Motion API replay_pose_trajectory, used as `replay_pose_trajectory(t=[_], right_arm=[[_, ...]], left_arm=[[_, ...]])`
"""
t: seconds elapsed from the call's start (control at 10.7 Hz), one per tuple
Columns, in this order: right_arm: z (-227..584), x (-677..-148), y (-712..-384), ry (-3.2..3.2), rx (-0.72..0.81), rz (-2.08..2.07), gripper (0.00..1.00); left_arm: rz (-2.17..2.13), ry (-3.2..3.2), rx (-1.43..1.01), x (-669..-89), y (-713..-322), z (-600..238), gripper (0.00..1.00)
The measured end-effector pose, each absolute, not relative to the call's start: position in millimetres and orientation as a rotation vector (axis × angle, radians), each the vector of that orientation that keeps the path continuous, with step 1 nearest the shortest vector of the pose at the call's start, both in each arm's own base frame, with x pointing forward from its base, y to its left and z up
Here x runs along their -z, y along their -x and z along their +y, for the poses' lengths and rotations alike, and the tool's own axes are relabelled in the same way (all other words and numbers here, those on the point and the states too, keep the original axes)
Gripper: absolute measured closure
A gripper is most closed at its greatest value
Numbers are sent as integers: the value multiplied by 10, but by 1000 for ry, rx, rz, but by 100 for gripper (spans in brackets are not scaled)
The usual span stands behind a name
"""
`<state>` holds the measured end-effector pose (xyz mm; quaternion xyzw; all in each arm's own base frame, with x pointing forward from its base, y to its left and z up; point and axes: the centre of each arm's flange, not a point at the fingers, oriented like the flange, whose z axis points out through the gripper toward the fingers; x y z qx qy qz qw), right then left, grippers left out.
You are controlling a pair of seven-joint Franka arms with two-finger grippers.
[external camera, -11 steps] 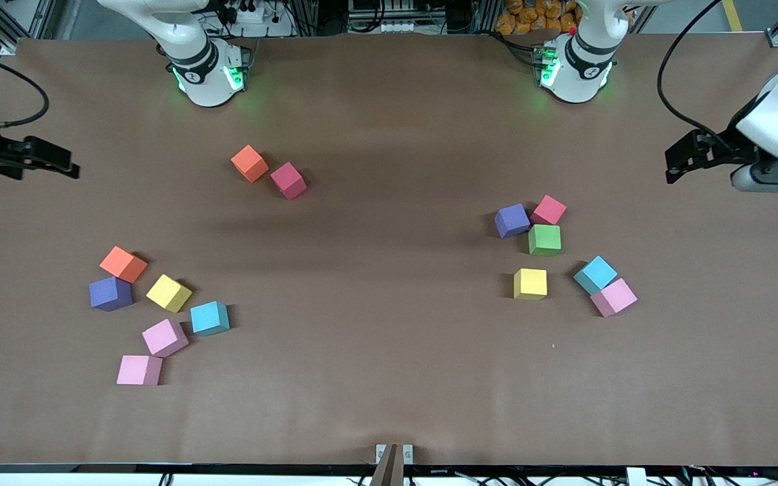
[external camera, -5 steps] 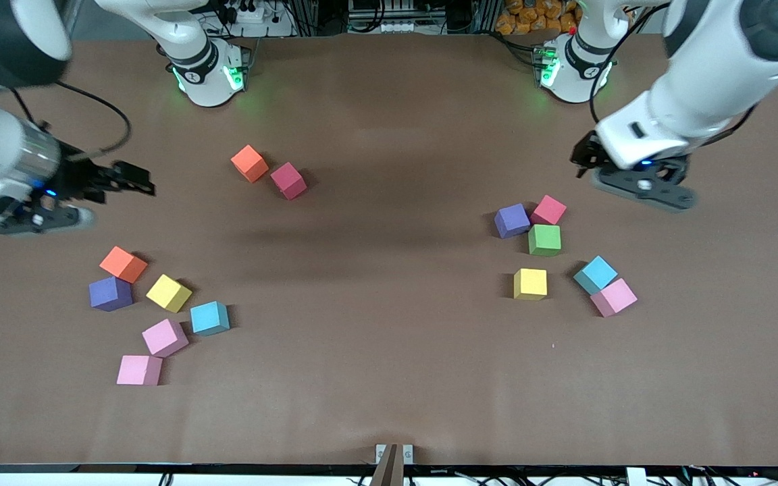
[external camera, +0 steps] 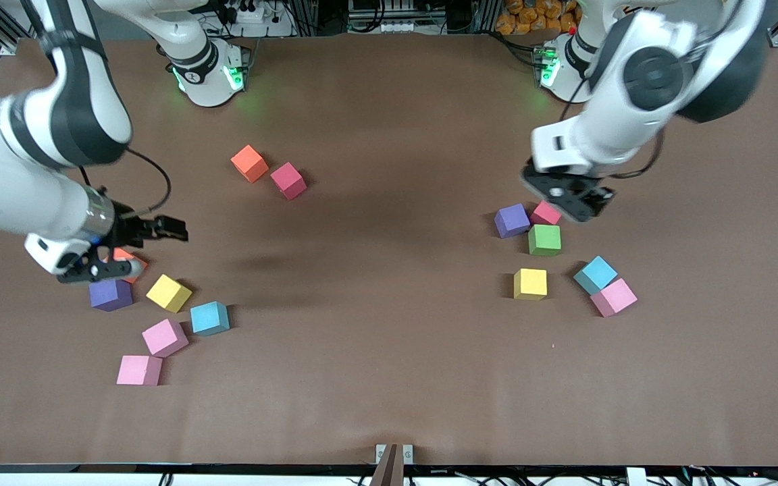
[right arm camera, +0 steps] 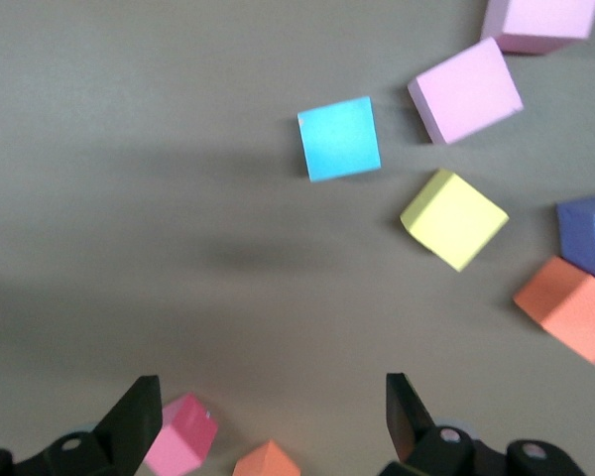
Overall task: Form number 2 with 11 blocks
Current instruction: 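Reach the right gripper to cyan while the left gripper reaches blue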
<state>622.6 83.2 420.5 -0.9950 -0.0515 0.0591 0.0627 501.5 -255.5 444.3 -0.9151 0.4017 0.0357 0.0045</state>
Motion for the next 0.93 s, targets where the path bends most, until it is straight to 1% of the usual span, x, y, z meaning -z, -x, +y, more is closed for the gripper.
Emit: replay_pose_trajectory(t=[0.28, 0.47, 0.56, 0.65, 0.75, 0.93], right_arm=[[800, -3572, -6556, 3012, -19, -260, 0], [763, -3206, -6733, 3017, 112, -302, 0], [740, -3034, -6797, 3019, 165, -329, 0], [695, -2855, -6842, 3022, 198, -340, 0], [630, -2658, -6863, 3027, 200, -336, 0], [551, -2355, -6865, 3029, 177, -309, 0]], left_arm=[[1565, 2728, -109, -3865, -4873, -2659, 0], [1673, 2585, -134, -3624, -4839, -2693, 0], [1729, 2521, -102, -3501, -4797, -2736, 0], [1801, 2473, -53, -3317, -4717, -2758, 0], [1857, 2445, -11, -3107, -4615, -2730, 0], [1891, 2434, -12, -2836, -4445, -2643, 0]])
